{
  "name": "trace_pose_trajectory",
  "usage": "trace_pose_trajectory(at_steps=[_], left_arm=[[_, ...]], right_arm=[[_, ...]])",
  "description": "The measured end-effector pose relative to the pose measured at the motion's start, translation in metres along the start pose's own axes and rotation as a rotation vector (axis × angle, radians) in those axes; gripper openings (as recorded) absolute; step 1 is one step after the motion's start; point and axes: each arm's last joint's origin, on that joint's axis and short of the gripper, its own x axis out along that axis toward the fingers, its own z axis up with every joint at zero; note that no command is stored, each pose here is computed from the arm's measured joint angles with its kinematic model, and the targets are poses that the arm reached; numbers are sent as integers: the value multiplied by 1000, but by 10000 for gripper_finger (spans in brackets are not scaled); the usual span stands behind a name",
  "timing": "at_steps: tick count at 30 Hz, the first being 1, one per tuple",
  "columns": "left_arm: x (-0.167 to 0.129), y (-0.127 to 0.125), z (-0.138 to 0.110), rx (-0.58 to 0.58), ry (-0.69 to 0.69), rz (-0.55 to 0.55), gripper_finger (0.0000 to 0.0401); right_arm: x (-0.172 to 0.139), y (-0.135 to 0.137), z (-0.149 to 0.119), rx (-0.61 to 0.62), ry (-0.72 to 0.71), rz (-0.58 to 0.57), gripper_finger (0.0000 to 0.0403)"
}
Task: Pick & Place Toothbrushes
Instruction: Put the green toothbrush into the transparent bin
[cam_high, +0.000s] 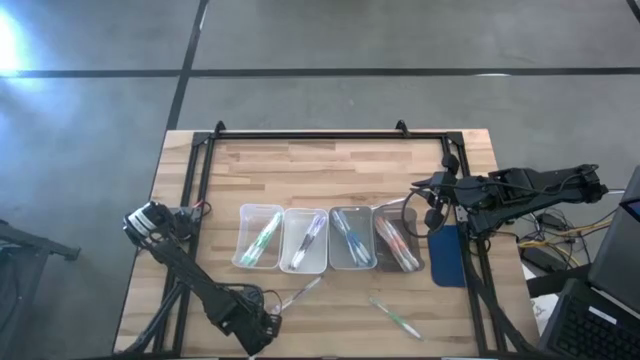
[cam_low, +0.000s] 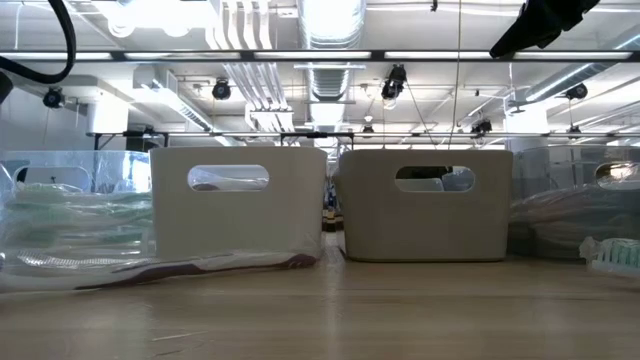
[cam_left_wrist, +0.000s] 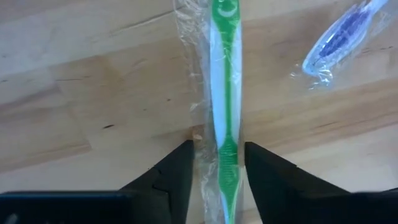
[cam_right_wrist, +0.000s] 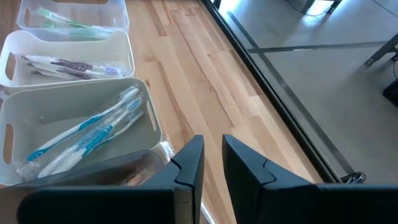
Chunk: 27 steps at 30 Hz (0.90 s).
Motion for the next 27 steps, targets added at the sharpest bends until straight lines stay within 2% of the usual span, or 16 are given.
trace_pose_trajectory(at_steps=[17,24,27], left_arm=[[1,6,4,34,-47,52,36],[-1,6,5,51,-54,43,37],[-7,4,4,65,-81,8,36]], right_arm=[[0,0,0,0,0,0,52],[0,0,0,0,0,0,52],[0,0,0,0,0,0,52]])
